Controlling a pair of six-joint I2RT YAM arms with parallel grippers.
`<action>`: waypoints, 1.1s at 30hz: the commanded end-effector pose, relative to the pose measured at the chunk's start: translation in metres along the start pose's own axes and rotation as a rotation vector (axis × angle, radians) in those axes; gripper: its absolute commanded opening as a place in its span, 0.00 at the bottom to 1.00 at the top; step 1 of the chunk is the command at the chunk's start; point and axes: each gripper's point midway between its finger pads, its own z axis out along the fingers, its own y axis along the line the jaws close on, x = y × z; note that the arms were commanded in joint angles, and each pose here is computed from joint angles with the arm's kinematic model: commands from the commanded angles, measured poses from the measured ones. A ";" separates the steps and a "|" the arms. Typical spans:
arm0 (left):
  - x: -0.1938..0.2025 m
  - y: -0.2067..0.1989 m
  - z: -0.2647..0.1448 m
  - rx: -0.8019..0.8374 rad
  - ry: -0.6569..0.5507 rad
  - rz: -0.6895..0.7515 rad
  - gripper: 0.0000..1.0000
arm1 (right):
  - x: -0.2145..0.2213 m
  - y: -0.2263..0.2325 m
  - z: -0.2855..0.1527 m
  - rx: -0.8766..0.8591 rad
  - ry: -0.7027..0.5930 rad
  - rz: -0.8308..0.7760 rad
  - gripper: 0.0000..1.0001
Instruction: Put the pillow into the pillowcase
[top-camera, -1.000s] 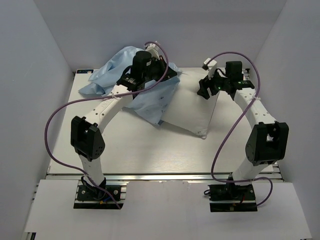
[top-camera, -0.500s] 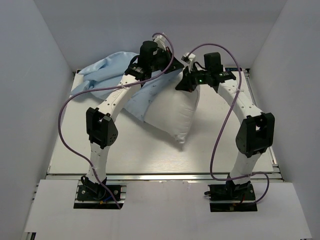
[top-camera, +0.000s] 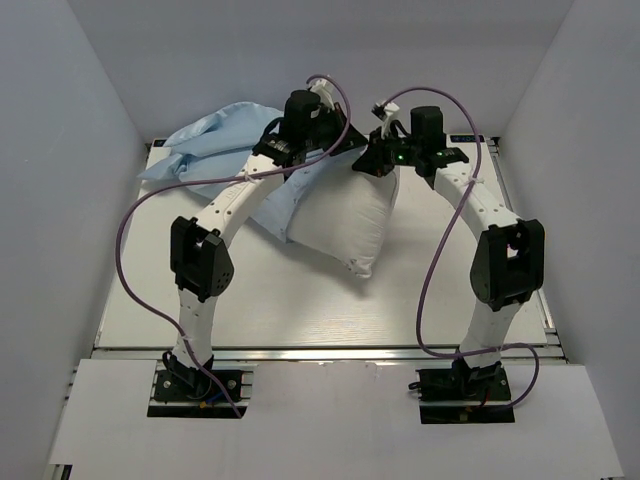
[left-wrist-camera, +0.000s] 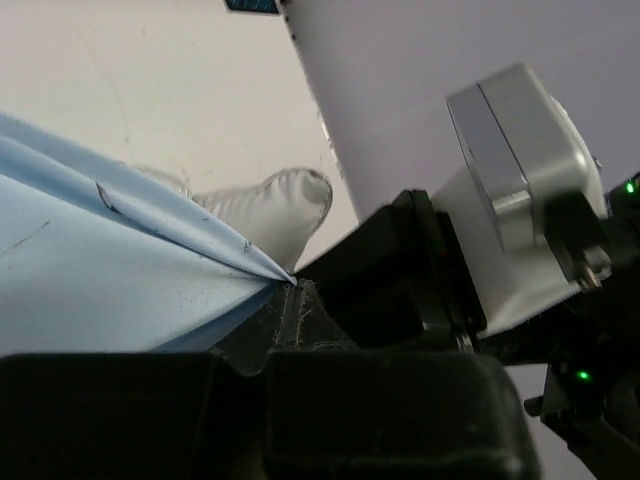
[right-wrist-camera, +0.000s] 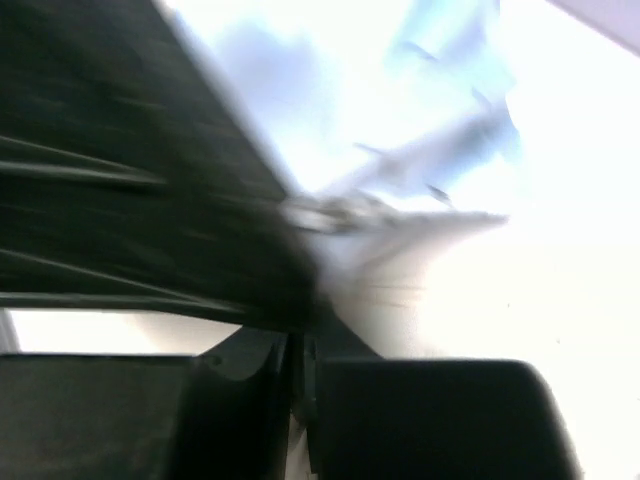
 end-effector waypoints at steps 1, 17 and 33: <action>-0.003 -0.074 -0.042 0.139 -0.026 0.043 0.00 | -0.005 -0.027 -0.013 0.096 -0.042 -0.120 0.09; -0.071 -0.065 -0.104 0.016 -0.173 0.176 0.73 | -0.029 0.005 -0.090 0.140 -0.048 -0.414 0.71; 0.126 0.108 -0.191 -0.508 0.069 0.186 0.70 | 0.097 0.053 -0.065 0.172 0.127 -0.663 0.89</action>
